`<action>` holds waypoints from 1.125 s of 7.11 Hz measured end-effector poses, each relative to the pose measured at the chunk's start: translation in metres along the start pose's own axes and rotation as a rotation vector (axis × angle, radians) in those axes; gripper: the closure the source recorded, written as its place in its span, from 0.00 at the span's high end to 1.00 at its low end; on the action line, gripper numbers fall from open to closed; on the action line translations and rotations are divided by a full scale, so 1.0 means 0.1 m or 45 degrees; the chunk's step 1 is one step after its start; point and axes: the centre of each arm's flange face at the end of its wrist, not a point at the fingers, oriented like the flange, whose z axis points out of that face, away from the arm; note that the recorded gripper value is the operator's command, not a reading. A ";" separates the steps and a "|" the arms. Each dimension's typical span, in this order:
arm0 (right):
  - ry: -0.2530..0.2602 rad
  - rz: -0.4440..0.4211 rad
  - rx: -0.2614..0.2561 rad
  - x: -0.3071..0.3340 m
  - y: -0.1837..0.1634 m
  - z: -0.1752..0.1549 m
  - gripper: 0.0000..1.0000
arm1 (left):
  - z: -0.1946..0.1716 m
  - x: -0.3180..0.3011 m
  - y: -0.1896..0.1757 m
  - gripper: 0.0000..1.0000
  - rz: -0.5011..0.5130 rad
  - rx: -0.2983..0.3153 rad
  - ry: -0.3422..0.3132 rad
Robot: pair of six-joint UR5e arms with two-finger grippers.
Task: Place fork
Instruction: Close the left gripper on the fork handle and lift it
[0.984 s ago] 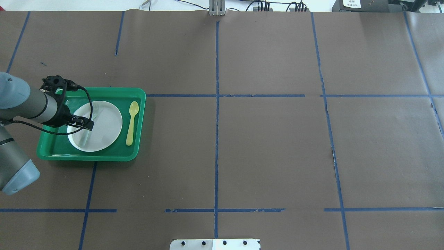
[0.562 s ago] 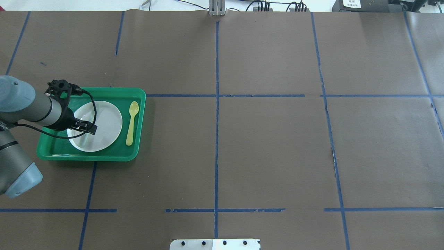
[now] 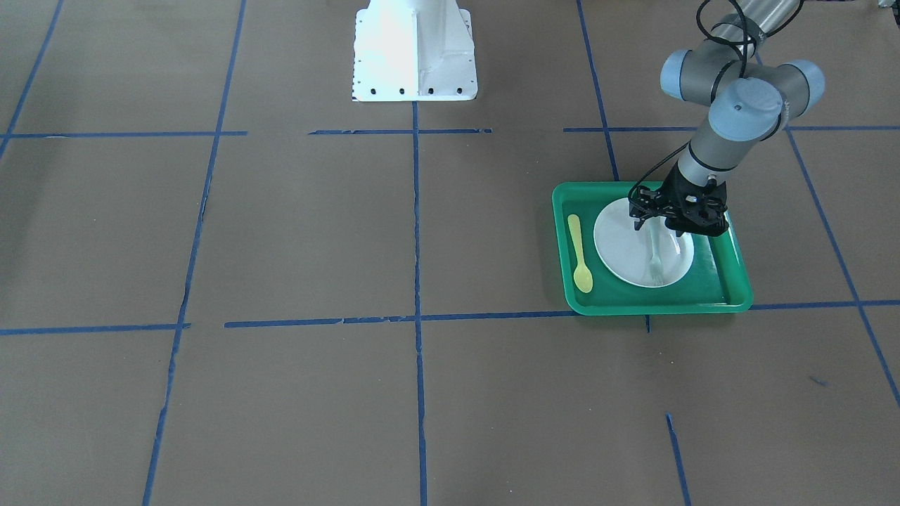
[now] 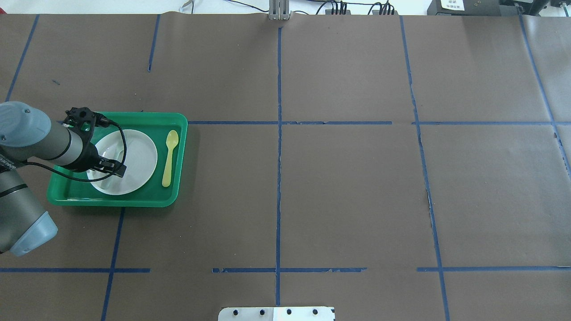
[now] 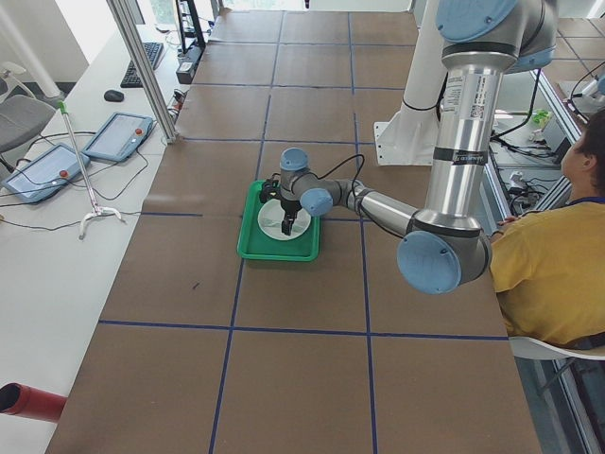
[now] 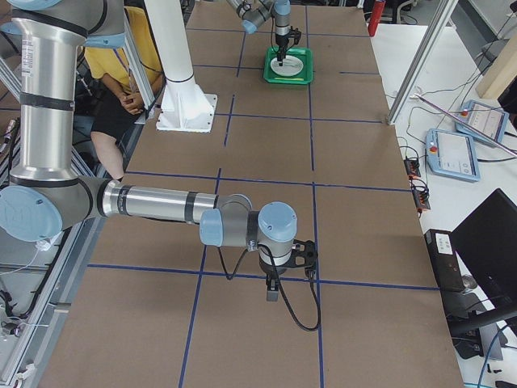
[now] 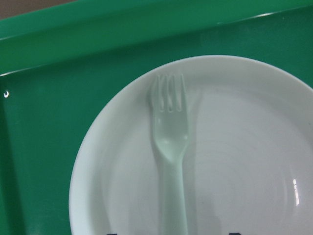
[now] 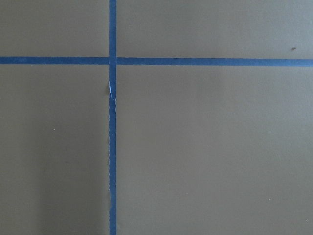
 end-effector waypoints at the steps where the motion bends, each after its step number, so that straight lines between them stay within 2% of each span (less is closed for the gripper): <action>1: -0.001 0.000 0.000 0.00 0.00 0.00 1.00 | 0.01 0.00 0.01 0.48 0.001 -0.003 -0.001; 2: -0.001 0.000 -0.001 0.00 0.00 0.00 1.00 | 0.02 0.01 0.01 0.41 0.001 -0.006 -0.002; 5: 0.000 0.001 -0.001 0.00 0.00 0.00 1.00 | 0.05 -0.01 0.02 0.40 -0.002 -0.014 -0.007; 6: 0.000 0.001 0.000 0.00 0.00 0.00 1.00 | 0.05 -0.01 0.02 0.08 -0.003 -0.015 -0.007; 7: 0.000 0.000 0.000 0.00 0.00 0.00 1.00 | 0.05 -0.01 0.02 0.00 -0.003 -0.017 -0.008; 8: 0.000 -0.001 0.000 0.00 0.00 0.00 1.00 | 0.04 -0.01 0.02 0.00 -0.004 -0.018 -0.009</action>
